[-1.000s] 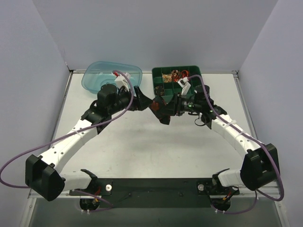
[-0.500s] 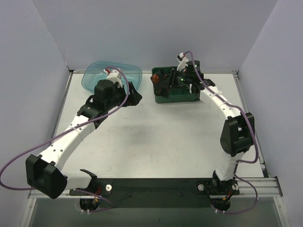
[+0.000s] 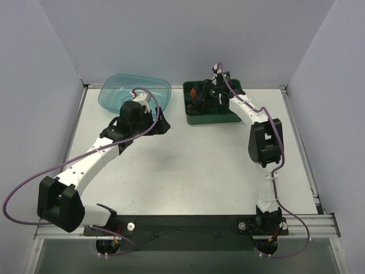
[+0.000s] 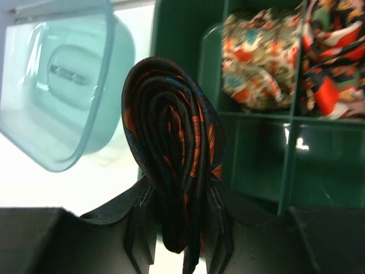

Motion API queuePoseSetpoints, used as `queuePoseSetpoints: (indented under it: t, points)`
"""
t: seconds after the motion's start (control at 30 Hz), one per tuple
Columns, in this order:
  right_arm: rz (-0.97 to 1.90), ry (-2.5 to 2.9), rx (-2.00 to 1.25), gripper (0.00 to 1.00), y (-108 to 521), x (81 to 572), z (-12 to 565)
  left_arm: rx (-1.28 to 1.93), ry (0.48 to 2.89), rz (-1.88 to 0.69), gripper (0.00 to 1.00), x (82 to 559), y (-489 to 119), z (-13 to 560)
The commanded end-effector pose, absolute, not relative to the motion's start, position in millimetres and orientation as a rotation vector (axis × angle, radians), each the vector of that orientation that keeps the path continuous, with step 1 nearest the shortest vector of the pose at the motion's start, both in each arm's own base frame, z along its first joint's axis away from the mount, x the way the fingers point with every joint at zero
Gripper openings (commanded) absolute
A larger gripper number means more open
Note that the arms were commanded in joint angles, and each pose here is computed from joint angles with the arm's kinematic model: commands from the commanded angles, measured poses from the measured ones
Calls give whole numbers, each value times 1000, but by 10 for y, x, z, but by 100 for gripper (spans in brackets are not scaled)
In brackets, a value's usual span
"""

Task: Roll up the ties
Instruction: Place the tie in the storage box.

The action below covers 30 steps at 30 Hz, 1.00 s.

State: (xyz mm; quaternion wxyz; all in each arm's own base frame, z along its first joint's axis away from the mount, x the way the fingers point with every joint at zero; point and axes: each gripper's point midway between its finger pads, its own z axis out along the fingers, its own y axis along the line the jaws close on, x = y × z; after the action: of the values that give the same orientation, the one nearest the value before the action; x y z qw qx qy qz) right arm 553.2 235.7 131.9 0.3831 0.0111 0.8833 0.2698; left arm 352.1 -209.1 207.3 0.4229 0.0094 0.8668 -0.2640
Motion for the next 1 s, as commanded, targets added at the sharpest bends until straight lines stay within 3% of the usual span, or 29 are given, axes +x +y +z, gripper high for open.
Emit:
queuePoseSetpoints:
  t: [0.0, 0.97]
  points:
    - [613, 2175, 100, 0, 2187, 5807, 1604, 52, 2145, -671, 93, 3552, -2098, 2126]
    - [448, 2418, 144, 0, 1993, 5393, 788, 49, 2223, -627, 93, 3595, -2075, 1832]
